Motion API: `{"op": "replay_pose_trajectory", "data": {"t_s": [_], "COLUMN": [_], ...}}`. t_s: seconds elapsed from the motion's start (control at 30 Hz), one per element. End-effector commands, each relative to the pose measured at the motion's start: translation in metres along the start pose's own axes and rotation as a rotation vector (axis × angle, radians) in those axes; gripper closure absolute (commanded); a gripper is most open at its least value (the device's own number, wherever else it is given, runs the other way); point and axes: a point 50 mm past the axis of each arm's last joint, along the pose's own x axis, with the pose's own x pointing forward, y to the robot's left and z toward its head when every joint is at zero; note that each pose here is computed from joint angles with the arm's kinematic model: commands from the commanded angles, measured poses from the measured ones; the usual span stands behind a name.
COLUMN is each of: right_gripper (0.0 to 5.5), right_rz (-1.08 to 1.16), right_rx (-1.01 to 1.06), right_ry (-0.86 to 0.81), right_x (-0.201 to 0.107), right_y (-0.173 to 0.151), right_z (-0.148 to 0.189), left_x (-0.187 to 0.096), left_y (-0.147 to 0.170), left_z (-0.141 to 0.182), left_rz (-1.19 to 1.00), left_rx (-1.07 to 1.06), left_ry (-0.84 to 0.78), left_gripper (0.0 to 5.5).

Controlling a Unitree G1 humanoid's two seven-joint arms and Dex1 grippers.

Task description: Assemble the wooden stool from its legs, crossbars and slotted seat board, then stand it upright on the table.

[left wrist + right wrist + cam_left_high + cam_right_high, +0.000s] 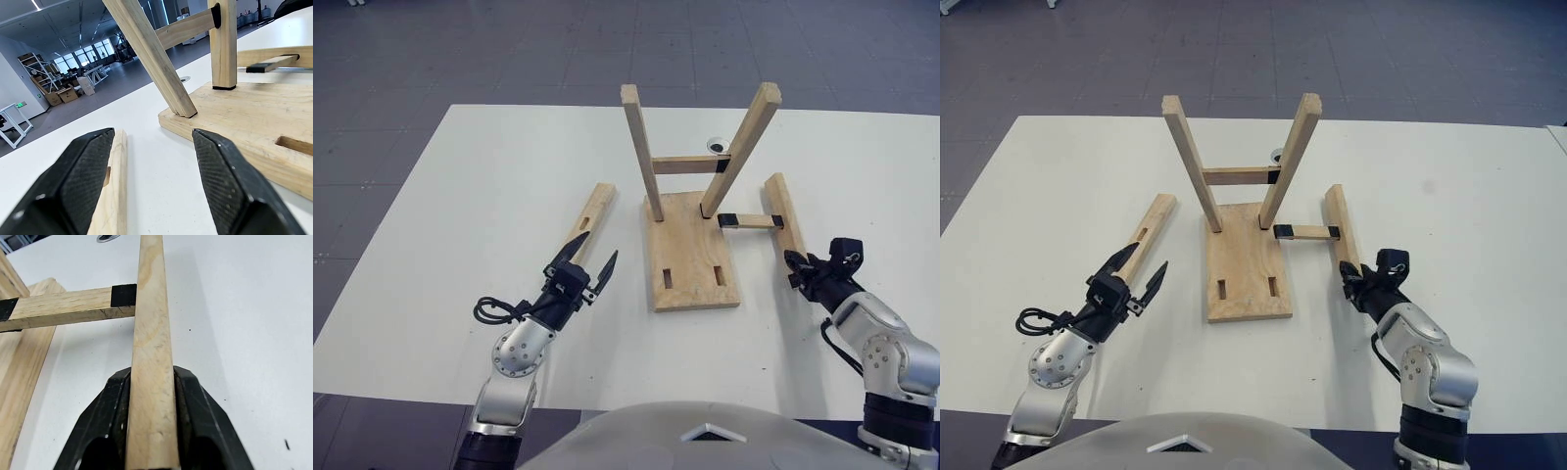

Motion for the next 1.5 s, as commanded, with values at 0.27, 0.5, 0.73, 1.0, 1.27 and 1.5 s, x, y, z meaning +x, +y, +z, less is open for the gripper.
{"op": "replay_pose_trajectory", "data": {"t_s": [0.27,0.5,0.73,1.0,1.27,1.5], "right_gripper": [4.48,4.48,4.48,4.48,4.48,4.48], "right_rz": [0.489,0.818,1.123,1.478,1.64,1.749], "right_rx": [0.35,0.419,0.428,0.409,0.414,0.455], "right_ry": [-0.4,-0.48,-0.348,-0.071,0.279,0.442], "right_x": [-0.027,-0.052,-0.073,-0.063,-0.047,-0.037], "right_y": [0.019,0.045,0.08,0.115,0.124,0.134], "right_z": [0.074,0.102,0.12,0.105,0.096,0.094], "left_x": [0.01,0.023,0.022,0.012,0.037,0.053], "left_y": [0.054,0.103,0.11,0.099,0.077,0.06], "left_z": [0.016,0.044,0.085,0.122,0.121,0.126], "left_rz": [0.073,0.082,-0.174,-0.708,-0.99,-1.156], "left_rx": [-0.022,-0.119,-0.576,-1.036,-1.116,-1.129], "left_ry": [-0.054,-0.125,-0.214,-0.26,-0.273,-0.335], "left_gripper": [2.54,2.54,2.54,1.68,1.19,1.19]}}
